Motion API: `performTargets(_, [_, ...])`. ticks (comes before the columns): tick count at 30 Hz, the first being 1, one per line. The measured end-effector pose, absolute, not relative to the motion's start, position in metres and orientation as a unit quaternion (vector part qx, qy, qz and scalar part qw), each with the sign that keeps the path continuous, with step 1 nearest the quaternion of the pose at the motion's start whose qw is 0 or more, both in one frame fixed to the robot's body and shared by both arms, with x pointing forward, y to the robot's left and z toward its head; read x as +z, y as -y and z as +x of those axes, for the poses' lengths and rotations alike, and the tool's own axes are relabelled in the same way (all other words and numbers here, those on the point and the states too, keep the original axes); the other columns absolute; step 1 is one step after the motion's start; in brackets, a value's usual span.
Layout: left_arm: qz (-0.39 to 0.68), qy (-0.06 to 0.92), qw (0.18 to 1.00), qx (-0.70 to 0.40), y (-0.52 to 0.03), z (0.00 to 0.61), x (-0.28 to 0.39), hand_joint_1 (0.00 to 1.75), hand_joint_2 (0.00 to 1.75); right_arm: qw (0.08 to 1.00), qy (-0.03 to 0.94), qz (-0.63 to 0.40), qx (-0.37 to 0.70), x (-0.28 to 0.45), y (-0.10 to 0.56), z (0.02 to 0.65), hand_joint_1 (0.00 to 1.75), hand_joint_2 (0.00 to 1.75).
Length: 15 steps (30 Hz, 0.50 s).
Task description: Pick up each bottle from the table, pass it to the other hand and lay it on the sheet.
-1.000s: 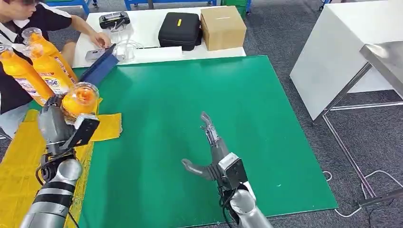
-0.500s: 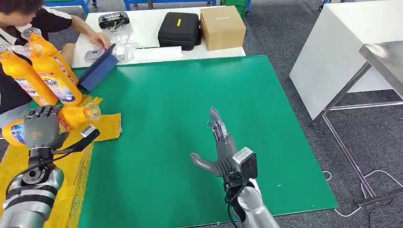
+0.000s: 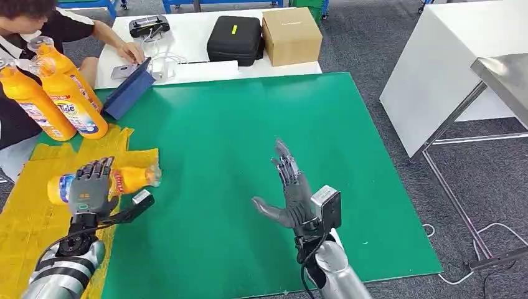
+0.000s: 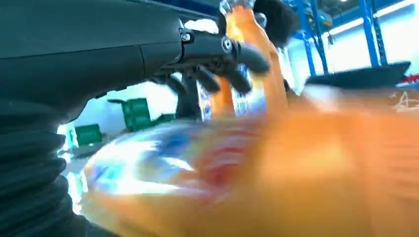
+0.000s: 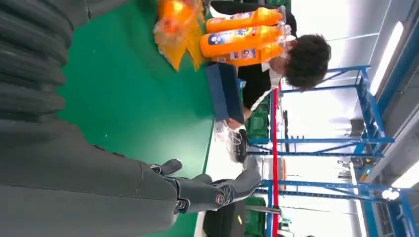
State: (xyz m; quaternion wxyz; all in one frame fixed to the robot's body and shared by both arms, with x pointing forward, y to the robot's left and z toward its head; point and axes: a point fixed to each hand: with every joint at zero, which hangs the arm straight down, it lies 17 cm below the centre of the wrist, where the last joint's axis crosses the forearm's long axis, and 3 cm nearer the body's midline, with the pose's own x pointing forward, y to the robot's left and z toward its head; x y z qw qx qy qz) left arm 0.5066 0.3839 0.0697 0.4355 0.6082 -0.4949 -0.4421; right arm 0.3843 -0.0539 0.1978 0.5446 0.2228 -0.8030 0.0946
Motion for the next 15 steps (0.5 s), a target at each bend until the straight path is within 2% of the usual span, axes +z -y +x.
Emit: performTargets(15, [0.551,0.533,0.49,-0.416,-0.361,0.5,0.044,0.0,1.75,0.547,0.806,0.202,0.096,0.194,0.059,0.386,0.0,1.75])
